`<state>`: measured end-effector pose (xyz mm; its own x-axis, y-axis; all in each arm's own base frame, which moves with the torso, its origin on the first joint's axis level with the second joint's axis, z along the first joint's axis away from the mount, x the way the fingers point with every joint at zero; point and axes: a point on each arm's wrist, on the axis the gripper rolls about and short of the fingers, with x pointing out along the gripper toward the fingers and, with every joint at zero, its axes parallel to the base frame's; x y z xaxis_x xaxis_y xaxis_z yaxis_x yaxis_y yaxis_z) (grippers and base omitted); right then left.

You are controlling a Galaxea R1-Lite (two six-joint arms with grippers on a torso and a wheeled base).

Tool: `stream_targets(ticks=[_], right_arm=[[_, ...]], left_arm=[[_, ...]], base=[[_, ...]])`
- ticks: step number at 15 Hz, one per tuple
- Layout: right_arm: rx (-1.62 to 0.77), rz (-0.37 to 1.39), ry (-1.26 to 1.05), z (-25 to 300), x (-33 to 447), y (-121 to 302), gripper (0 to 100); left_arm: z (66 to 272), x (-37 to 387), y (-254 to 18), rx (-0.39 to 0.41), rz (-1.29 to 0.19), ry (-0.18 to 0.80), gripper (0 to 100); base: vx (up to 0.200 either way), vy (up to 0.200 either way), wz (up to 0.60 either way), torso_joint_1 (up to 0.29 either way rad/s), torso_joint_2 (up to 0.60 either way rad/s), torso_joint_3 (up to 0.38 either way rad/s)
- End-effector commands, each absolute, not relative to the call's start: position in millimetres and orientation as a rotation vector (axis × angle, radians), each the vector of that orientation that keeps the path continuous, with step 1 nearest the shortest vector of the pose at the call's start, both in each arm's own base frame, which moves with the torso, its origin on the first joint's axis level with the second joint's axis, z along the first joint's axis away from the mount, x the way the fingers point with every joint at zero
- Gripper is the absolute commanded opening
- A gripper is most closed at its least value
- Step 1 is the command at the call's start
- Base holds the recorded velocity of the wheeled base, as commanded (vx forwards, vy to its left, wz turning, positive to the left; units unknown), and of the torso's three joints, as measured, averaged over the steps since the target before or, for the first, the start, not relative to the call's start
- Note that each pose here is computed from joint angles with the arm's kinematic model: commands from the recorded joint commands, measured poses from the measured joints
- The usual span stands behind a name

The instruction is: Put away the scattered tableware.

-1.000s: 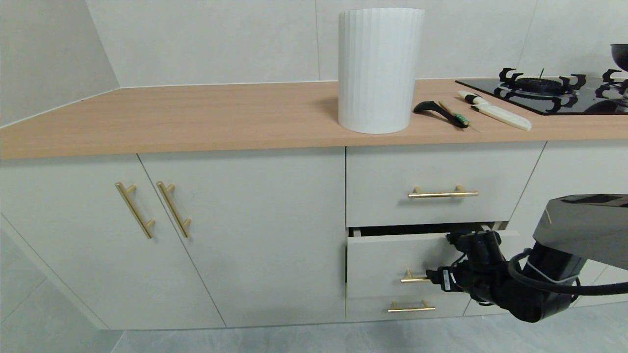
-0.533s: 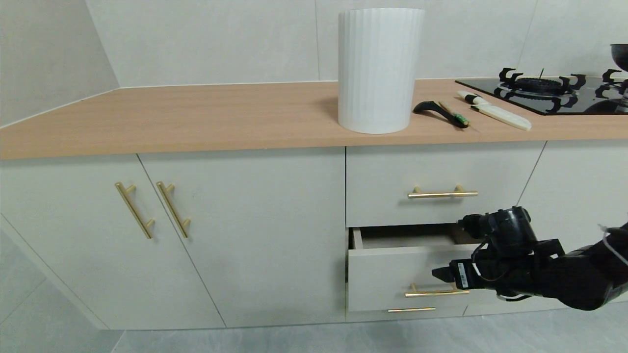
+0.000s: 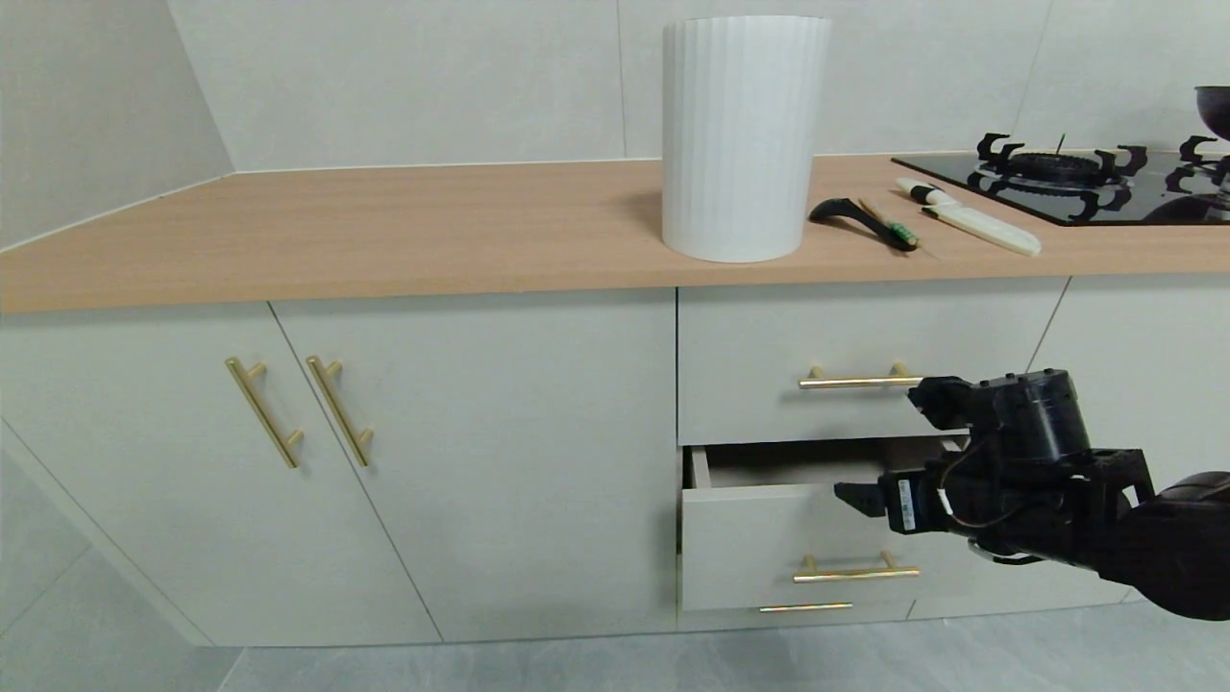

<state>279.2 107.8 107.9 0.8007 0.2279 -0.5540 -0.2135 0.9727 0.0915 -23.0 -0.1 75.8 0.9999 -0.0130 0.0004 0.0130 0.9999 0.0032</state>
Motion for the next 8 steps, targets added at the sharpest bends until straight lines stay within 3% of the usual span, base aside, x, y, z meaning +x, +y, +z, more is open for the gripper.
stream_targets(ticks=[1, 8], right_arm=[[0.017, 0.209, 0.603, 78.7, 295.1, 113.8, 100], [0.035, 0.12, 0.476, 48.5, 323.1, 115.5, 100]], left_arm=[[75.7, -22.9, 0.0, 0.003, -0.014, 0.0, 100], [75.7, -22.9, -0.1, 0.003, -0.012, 0.0, 100]], base=[[0.0, 0.0, 0.0, 0.0, 0.0, 0.0], [0.0, 0.0, 0.0, 0.0, 0.0, 0.0]])
